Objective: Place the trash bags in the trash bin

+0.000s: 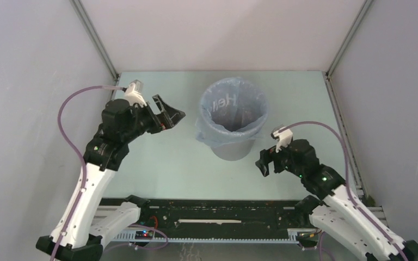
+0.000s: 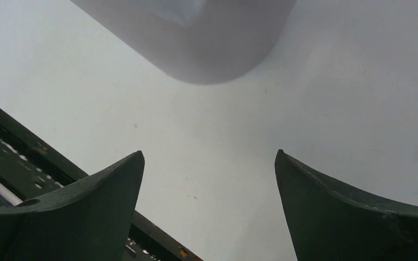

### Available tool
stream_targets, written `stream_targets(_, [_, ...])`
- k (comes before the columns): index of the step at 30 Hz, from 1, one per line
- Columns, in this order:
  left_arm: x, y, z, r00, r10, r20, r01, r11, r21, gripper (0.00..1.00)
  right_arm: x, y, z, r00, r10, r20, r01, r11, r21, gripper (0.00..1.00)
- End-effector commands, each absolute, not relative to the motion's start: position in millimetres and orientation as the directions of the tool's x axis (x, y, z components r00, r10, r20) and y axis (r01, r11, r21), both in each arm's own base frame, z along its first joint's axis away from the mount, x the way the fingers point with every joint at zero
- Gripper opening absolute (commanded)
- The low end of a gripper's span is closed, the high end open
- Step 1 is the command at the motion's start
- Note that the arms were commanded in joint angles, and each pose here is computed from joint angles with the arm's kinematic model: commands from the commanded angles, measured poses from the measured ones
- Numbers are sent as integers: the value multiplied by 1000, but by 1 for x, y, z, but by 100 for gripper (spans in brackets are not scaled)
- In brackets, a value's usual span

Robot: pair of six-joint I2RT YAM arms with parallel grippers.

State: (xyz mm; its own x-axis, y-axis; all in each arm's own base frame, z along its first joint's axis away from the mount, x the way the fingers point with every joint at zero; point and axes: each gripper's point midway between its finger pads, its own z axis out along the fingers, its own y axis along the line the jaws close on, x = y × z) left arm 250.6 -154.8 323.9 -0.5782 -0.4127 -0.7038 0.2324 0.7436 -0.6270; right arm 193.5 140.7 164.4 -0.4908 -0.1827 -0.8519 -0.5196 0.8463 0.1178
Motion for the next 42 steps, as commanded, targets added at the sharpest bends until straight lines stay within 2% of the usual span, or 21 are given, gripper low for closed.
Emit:
stream_targets(1, [237,-139,410,-364,-493,-790,344,717,-606,100,230,171,176,-366,-122,-922,-604,786,136,99])
stream_targets(5, [220,-124,449,-228,-504,-833,392,736,-552,100,261,180,159,-332,-127,-935,-641,757,124,100])
stream_targets(9, [204,-109,470,-133,-502,-855,401,762,-509,100,274,198,148,-172,-253,-952,-767,640,-31,100])
stream_targets(13, [192,-98,475,-96,-494,-864,381,784,-491,100,290,224,157,-103,-217,-971,-816,577,-42,100])
stream_targets(24, [172,-84,485,-59,-507,-860,358,794,-492,100,379,361,163,-144,-127,-981,-845,532,55,100])
stream_targets(28, [172,-81,486,-55,-500,-864,345,802,-487,100,407,393,175,-209,-110,-972,-801,589,106,100])
stream_targets(33, [177,-81,488,-44,-500,-865,341,806,-483,100,396,373,178,-388,-90,-917,-692,686,225,100])
stream_targets(38, [190,-78,501,-5,-506,-863,322,816,-480,100,329,296,213,-639,-107,-762,-491,819,297,100])
stream_targets(40, [195,-74,509,7,-493,-870,297,832,-469,100,296,262,240,-649,-99,-754,-448,851,274,100])
stream_targets(42, [200,-71,516,15,-479,-878,277,846,-456,100,279,224,272,-591,-30,-806,-352,909,224,100])
